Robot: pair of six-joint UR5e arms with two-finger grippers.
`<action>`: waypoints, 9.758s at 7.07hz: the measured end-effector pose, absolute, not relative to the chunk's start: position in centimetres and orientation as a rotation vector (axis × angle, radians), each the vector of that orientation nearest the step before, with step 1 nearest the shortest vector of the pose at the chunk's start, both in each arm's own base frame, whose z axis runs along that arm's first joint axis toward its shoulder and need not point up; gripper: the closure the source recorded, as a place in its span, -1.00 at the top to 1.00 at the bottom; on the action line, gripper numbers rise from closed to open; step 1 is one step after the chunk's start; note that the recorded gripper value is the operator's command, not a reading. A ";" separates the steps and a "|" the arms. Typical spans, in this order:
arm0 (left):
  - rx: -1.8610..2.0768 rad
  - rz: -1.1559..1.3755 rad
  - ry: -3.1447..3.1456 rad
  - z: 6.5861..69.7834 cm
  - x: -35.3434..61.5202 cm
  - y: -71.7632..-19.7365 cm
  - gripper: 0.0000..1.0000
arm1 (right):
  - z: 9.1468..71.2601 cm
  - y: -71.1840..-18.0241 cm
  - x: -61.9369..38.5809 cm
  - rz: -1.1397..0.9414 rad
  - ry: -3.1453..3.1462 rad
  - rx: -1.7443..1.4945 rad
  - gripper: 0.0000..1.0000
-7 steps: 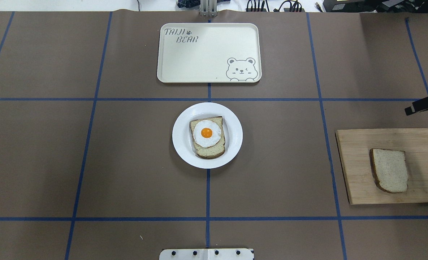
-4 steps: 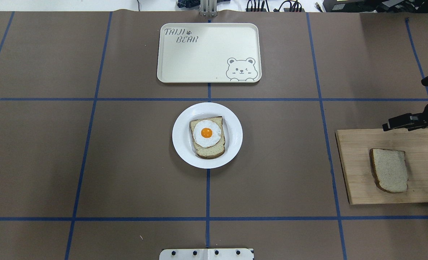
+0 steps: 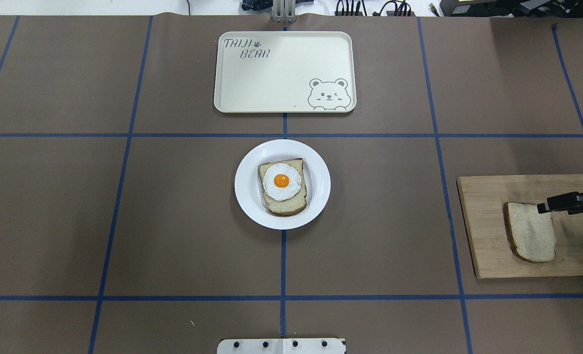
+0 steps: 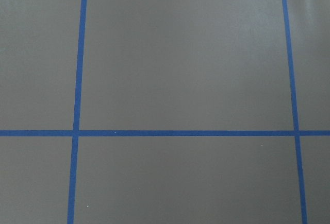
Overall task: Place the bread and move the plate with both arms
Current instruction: 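Lower the right gripper onto the bread slice edge and close on it, then lift the bread slice with the right gripper and carry it over the plate, then lower the bread slice onto the egg toast with the right gripper, then open the right gripper and raise it away while the left arm reaches in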
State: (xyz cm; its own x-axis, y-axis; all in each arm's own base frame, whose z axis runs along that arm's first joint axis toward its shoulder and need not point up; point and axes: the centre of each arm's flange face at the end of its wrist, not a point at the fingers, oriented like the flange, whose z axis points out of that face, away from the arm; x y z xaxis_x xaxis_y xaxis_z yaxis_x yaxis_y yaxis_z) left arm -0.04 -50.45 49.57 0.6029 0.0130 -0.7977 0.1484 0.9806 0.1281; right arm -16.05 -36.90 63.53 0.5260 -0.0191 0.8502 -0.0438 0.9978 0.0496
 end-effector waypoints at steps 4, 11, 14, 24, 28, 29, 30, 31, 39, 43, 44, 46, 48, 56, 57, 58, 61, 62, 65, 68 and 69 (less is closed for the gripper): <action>0.182 -0.112 0.947 48.4 0.1 -50.8 0.98 | 64.4 -36.1 -16.6 0.012 -1.014 0.038 0.55; 0.175 -0.115 0.945 48.8 0.1 -50.9 0.98 | 64.4 -35.4 -18.3 -0.034 -1.006 0.031 -1.00; 0.174 -0.116 0.945 48.9 0.1 -50.9 0.98 | 63.7 -35.6 -18.3 -0.042 -1.014 0.047 -1.00; 0.167 -0.113 0.942 49.7 0.1 -51.1 0.98 | 62.8 -35.8 -18.1 -0.060 -1.022 0.074 -0.14; 0.169 -0.111 0.943 49.6 0.1 -51.1 0.98 | 63.6 -35.9 -18.3 -0.058 -1.015 0.061 -0.17; 0.169 -0.111 0.944 49.6 0.1 -51.1 0.98 | 63.5 -36.0 -18.5 -0.059 -1.017 0.060 -0.40; 0.169 -0.111 0.944 49.6 0.1 -51.1 0.98 | 63.4 -36.2 -18.7 -0.060 -1.020 0.058 -0.69; 0.169 -0.111 0.943 49.6 0.1 -51.0 0.98 | 63.4 -36.4 -19.0 -0.061 -1.022 0.055 -1.00; 0.164 -0.114 0.942 49.9 0.1 -50.8 0.98 | 57.5 -39.8 -17.9 -0.078 -1.215 -0.015 -1.00; 0.152 -0.117 0.939 50.9 0.1 -50.9 0.98 | 41.0 -48.2 -27.6 0.014 -1.363 -0.110 -1.00; 0.148 -0.118 0.938 51.3 0.1 -51.1 0.98 | 35.9 -49.1 -31.6 0.030 -1.375 -0.141 -1.00; 0.142 -0.120 0.936 51.7 0.2 -51.4 0.98 | 27.7 -48.7 -40.8 0.069 -1.371 -0.136 -1.00; 0.143 -0.120 0.937 51.6 0.2 -51.4 0.98 | 24.2 -48.4 -46.2 0.062 -1.368 -0.112 -1.00; 0.153 -0.117 0.940 51.0 0.2 -51.4 0.98 | 25.2 -48.2 -52.3 -0.088 -1.321 -0.022 -1.00; 0.155 -0.118 0.941 50.8 0.2 -51.4 0.98 | 24.9 -48.4 -52.4 -0.083 -1.322 -0.011 -0.97; 0.157 -0.119 0.943 50.6 0.2 -51.6 0.98 | 24.8 -48.5 -52.4 -0.078 -1.320 -0.003 -0.97; 0.164 -0.115 0.946 50.0 0.4 -52.2 0.98 | 24.9 -48.8 -52.5 -0.063 -1.313 0.009 -0.39; 0.165 -0.114 0.946 49.9 0.5 -52.2 0.98 | 25.0 -48.9 -52.5 -0.061 -1.312 0.010 0.87; 0.140 -0.078 0.964 49.7 2.7 -52.1 0.98 | 25.3 -49.1 -52.2 -0.049 -1.308 0.008 1.00; 0.047 -0.092 1.085 46.0 12.1 -51.8 0.96 | 29.2 -51.0 -46.6 -0.004 -1.289 -0.018 1.00; 0.017 -0.108 1.141 44.4 16.2 -51.2 0.96 | 31.3 -52.4 -43.3 0.029 -1.275 -0.031 1.00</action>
